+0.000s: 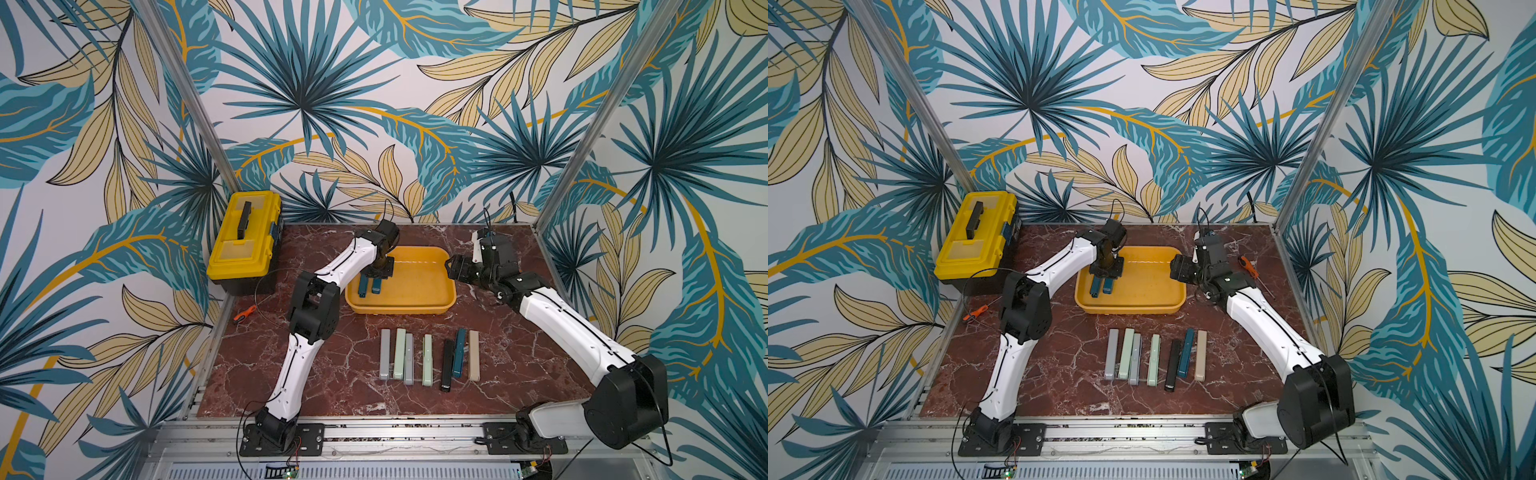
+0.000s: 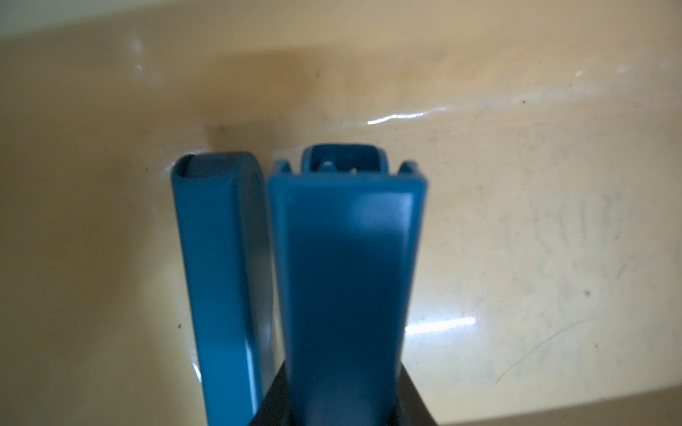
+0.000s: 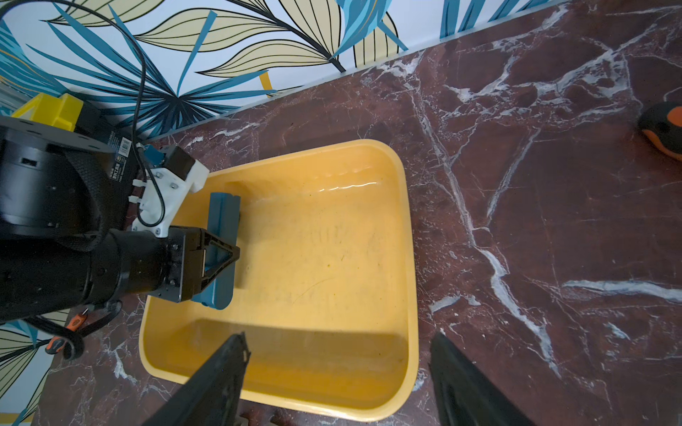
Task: Put the pruning pliers into the storage box
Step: Place the pruning pliers in the storage box, then pick up the pruning pliers from the center of the board, then place the pruning pliers in the storage box.
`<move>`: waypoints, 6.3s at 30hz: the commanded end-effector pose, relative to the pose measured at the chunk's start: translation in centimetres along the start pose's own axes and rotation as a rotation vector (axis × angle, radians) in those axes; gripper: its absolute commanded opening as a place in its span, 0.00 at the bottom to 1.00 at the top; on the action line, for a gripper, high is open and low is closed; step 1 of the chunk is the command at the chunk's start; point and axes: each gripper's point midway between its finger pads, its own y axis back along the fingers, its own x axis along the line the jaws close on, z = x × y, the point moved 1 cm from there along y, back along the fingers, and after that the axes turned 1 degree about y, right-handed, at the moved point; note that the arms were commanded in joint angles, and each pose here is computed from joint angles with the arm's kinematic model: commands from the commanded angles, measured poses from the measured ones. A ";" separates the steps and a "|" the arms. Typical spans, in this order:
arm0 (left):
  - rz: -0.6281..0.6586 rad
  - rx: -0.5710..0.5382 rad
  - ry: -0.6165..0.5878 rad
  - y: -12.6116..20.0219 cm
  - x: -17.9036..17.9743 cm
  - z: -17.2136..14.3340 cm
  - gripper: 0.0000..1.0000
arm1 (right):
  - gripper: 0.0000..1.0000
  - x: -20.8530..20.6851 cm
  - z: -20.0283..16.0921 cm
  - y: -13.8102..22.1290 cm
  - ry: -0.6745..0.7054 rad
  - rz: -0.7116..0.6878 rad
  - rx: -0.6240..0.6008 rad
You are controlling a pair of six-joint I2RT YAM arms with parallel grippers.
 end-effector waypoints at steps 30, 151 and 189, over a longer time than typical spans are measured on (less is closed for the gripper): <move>0.111 0.000 0.008 -4.2 1.6 0.2 0.36 | 0.80 -0.7 -1.0 -0.6 0.042 -0.037 0.038; -0.022 0.148 -0.005 10.7 -3.2 -22.0 0.28 | 0.81 2.1 -1.3 2.1 0.123 0.002 0.012; -0.136 -0.210 0.040 6.0 -6.7 3.4 0.34 | 0.82 0.9 -2.5 2.9 0.121 -0.024 0.006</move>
